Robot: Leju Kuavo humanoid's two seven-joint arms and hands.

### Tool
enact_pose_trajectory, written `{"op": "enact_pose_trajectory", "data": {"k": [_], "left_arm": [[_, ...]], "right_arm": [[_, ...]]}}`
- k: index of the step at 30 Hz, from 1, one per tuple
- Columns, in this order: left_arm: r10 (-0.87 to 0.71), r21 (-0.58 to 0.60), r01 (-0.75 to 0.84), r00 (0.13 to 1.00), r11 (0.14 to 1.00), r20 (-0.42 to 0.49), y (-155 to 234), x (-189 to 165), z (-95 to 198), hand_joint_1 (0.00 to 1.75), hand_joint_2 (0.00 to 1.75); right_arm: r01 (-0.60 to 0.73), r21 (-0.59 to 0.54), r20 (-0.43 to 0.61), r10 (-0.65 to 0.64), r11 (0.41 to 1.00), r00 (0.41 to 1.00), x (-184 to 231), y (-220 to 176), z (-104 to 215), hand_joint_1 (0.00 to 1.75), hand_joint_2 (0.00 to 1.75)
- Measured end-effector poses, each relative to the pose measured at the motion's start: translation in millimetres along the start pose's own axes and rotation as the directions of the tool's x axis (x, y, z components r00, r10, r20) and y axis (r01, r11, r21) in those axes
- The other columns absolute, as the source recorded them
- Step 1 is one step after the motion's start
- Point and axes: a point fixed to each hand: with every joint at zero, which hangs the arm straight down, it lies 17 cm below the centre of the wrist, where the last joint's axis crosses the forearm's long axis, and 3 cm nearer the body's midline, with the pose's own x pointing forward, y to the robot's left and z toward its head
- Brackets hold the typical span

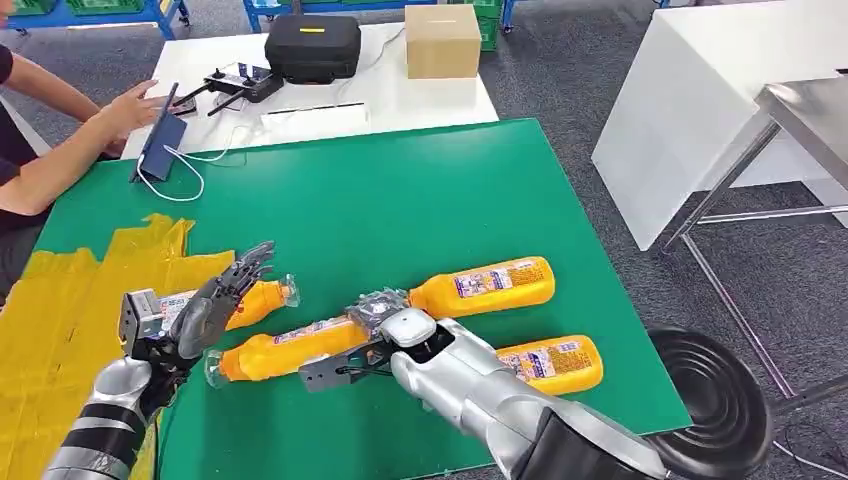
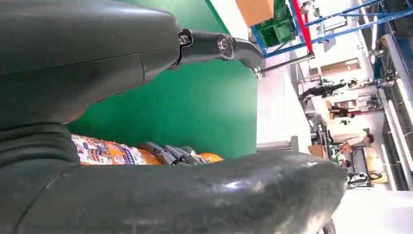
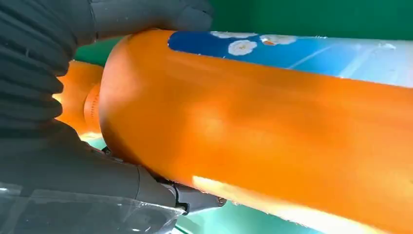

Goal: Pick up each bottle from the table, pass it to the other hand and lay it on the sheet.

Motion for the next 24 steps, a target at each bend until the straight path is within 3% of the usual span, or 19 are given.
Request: {"op": "enact_pose_trajectory", "data": {"k": [4, 7, 10, 12, 14, 17, 20, 24], "left_arm": [[-0.002, 0.009, 0.002, 1.000, 1.000, -0.004, 1, -1, 0, 0.00, 0.00], [0.013, 0.069, -0.012, 1.000, 0.998, -0.016, 6, -5, 6, 0.00, 0.00], [0.040, 0.172, -0.040, 0.999, 0.984, 0.002, 17, -1, 16, 0.00, 0.00], [0.077, 0.304, -0.097, 0.994, 0.948, 0.077, 32, 17, 30, 0.00, 0.00], [0.022, 0.547, -0.129, 0.980, 0.827, 0.198, 78, 50, 53, 0.00, 0.00], [-0.220, 0.858, -0.069, 0.953, 0.509, 0.207, 148, 95, 123, 0.00, 0.00], [-0.384, 0.967, -0.101, 0.904, 0.233, 0.187, 175, 137, 191, 0.00, 0.00], [-0.440, 0.987, -0.132, 0.884, 0.093, 0.160, 181, 157, 234, 0.00, 0.00]], "right_arm": [[0.032, -0.038, -0.023, -0.033, 0.999, 0.999, -3, -5, -1, 1.75, 1.75], [0.146, -0.147, -0.027, -0.151, 0.978, 0.988, -4, -22, -3, 1.75, 1.75], [0.313, -0.235, 0.025, -0.316, 0.920, 0.948, -10, -38, -1, 1.75, 1.75], [0.474, -0.268, 0.145, -0.452, 0.839, 0.880, 4, -55, 6, 1.75, 1.75], [0.618, -0.278, 0.244, -0.568, 0.736, 0.786, 8, -72, 19, 1.75, 1.75], [0.707, -0.280, 0.333, -0.625, 0.650, 0.706, 12, -89, 37, 1.75, 1.75], [0.739, -0.280, 0.375, -0.639, 0.612, 0.672, 15, -93, 47, 1.75, 1.75], [0.756, -0.283, 0.408, -0.639, 0.590, 0.652, 18, -95, 55, 1.75, 1.75]]}}
